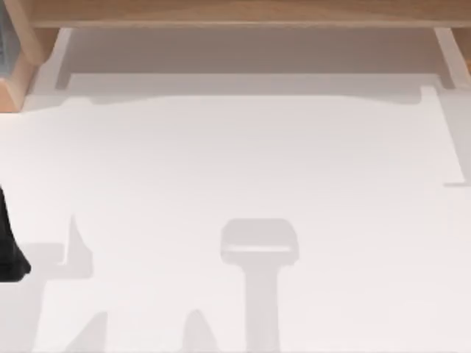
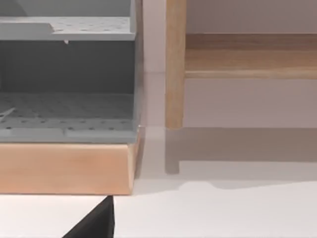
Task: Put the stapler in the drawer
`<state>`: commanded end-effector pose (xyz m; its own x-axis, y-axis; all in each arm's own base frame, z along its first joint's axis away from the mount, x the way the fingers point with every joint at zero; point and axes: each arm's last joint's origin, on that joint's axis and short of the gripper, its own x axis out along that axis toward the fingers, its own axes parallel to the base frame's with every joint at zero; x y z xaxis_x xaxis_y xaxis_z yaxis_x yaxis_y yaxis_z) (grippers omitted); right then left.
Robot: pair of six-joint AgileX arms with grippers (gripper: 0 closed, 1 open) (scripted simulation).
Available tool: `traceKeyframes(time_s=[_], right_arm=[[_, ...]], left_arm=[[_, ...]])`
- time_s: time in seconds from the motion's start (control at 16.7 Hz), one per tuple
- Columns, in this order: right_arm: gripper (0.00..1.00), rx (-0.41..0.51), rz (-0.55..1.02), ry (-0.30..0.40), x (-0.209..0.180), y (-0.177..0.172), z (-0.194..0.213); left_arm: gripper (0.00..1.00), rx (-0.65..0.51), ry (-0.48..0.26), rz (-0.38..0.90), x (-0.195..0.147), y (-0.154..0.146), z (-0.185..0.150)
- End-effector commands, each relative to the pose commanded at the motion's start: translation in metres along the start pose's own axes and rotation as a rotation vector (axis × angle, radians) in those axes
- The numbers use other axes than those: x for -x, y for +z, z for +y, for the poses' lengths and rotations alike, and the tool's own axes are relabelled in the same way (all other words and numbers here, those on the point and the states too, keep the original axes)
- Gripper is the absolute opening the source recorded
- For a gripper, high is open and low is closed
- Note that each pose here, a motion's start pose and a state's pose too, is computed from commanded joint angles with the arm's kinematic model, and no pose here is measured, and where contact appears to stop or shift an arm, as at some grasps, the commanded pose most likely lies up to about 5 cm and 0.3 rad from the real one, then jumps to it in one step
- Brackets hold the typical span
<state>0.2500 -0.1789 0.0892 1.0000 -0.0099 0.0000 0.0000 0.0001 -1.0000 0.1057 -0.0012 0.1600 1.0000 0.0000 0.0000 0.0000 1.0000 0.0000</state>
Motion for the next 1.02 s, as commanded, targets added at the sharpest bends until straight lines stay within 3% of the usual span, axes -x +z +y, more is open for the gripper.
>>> traceKeyframes(time_s=[0.54,1.02], right_arm=[[0.02,0.000,0.000,0.000,0.0000,0.0000,0.0000],[0.00,0.000,0.000,0.000,0.0000,0.0000,0.0000]], left_arm=[[1.00,0.000,0.000,0.000,0.0000,0.0000,0.0000],[1.00,0.000,0.000,0.000,0.0000,0.0000,0.0000]])
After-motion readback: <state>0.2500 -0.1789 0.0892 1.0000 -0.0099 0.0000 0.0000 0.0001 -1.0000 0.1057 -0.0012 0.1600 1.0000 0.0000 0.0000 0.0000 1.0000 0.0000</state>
